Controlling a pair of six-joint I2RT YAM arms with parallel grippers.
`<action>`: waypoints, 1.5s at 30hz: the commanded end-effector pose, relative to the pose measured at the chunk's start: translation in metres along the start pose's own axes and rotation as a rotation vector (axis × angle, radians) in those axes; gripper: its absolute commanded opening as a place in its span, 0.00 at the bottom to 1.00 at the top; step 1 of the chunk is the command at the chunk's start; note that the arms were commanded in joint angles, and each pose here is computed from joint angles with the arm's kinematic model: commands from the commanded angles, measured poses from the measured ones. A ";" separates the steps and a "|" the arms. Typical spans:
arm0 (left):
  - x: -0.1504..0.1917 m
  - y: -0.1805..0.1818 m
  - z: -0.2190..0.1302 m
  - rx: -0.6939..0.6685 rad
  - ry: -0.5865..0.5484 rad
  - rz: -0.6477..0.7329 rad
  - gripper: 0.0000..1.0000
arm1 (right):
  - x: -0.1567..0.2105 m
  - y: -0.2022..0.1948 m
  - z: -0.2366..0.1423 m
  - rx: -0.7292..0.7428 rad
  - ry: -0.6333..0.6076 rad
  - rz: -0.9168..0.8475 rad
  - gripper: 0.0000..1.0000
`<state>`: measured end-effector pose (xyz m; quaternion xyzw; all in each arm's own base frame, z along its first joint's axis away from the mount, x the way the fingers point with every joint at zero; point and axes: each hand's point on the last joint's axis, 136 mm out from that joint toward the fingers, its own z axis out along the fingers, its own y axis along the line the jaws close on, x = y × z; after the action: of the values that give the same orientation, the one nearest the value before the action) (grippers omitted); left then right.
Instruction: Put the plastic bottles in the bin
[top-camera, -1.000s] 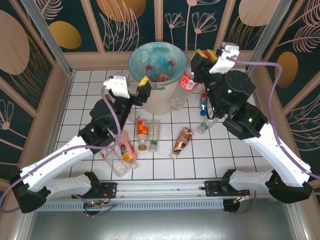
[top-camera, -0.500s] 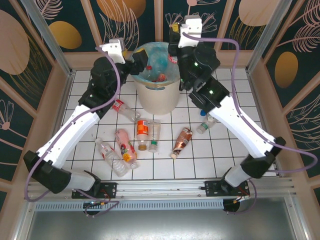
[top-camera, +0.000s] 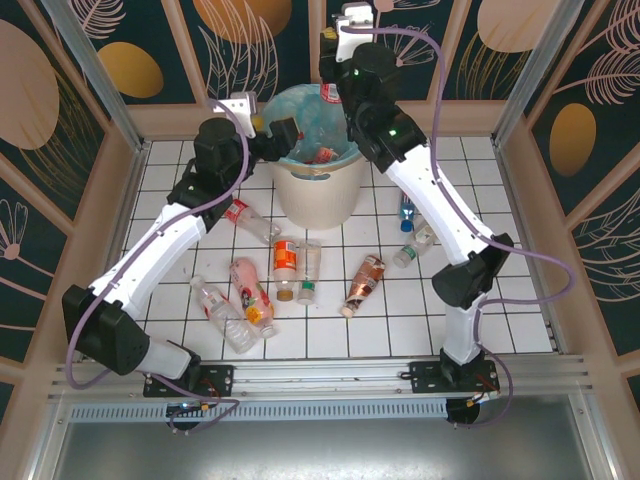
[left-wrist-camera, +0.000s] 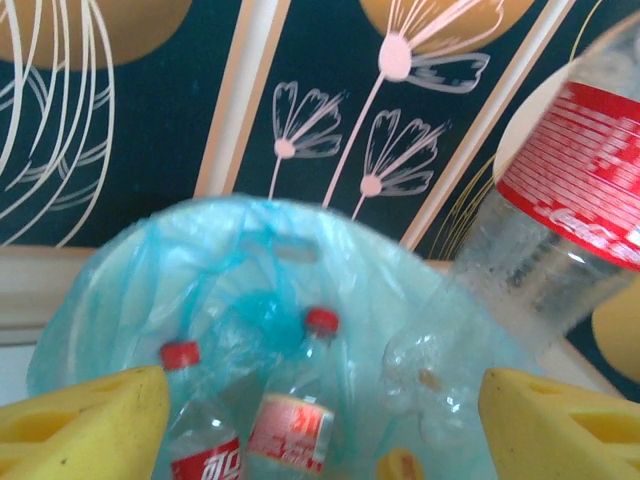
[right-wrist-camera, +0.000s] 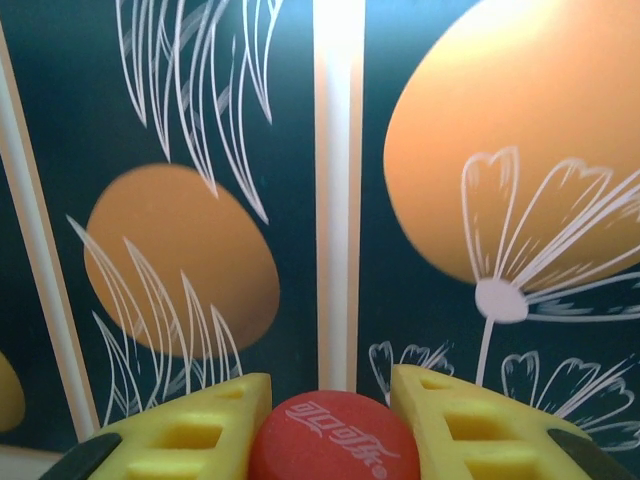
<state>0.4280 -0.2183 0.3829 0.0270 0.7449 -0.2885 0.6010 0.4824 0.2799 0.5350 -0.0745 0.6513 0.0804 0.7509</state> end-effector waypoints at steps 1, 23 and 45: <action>-0.017 -0.009 -0.014 0.038 -0.073 0.060 0.81 | 0.015 0.009 0.011 -0.091 0.038 0.042 0.13; -0.006 -0.006 -0.008 0.027 -0.026 0.092 0.82 | 0.138 0.045 0.018 -0.250 0.286 0.076 0.13; -0.005 -0.001 -0.011 0.003 -0.033 0.129 0.82 | 0.129 0.040 0.014 -0.283 0.208 0.160 0.17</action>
<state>0.4198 -0.2139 0.3891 0.0629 0.7332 -0.2618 0.6244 0.5164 0.3324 0.3641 -0.1541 0.7513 0.1861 0.6141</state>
